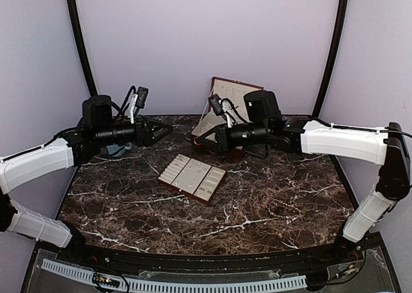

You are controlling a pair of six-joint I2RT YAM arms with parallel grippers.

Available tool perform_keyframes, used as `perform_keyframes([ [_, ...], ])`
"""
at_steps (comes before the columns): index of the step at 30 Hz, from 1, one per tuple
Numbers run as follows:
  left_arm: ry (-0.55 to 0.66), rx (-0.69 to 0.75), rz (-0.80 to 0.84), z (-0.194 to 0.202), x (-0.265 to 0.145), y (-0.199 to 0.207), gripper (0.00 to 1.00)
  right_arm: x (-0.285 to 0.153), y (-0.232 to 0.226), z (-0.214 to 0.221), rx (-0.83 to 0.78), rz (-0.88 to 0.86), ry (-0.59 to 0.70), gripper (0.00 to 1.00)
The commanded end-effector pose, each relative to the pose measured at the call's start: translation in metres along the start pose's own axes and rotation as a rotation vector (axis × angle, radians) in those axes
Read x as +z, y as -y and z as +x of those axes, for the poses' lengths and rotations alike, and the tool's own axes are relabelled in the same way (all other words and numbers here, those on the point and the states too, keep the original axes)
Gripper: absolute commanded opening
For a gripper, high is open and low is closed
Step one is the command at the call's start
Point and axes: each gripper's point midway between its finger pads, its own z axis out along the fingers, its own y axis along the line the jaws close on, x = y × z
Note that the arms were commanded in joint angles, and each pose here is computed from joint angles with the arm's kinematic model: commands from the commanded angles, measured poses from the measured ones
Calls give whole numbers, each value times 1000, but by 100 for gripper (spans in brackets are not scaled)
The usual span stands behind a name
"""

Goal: Organize the mixed jewelry
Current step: Pass from the left arm to the right, then place the ring in the ring tray.

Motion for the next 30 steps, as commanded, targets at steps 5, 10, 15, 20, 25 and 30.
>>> perform_keyframes([
  [5,27,-120,-366,-15,-54,-93,72,29,22,13,-143,152,-123,0],
  [10,72,-151,-486,-19,-83,-119,72,51,33,25,-190,192,-183,0],
  [15,68,-132,-533,-20,-93,-122,72,74,45,35,-223,210,-227,0],
  [20,48,-84,-620,-26,-105,-128,73,97,60,50,-266,255,-277,0],
  [25,25,-56,-677,-27,-113,-134,73,113,77,58,-309,311,-299,0],
  [30,29,-60,-681,-28,-114,-133,73,128,92,63,-333,359,-310,0],
])
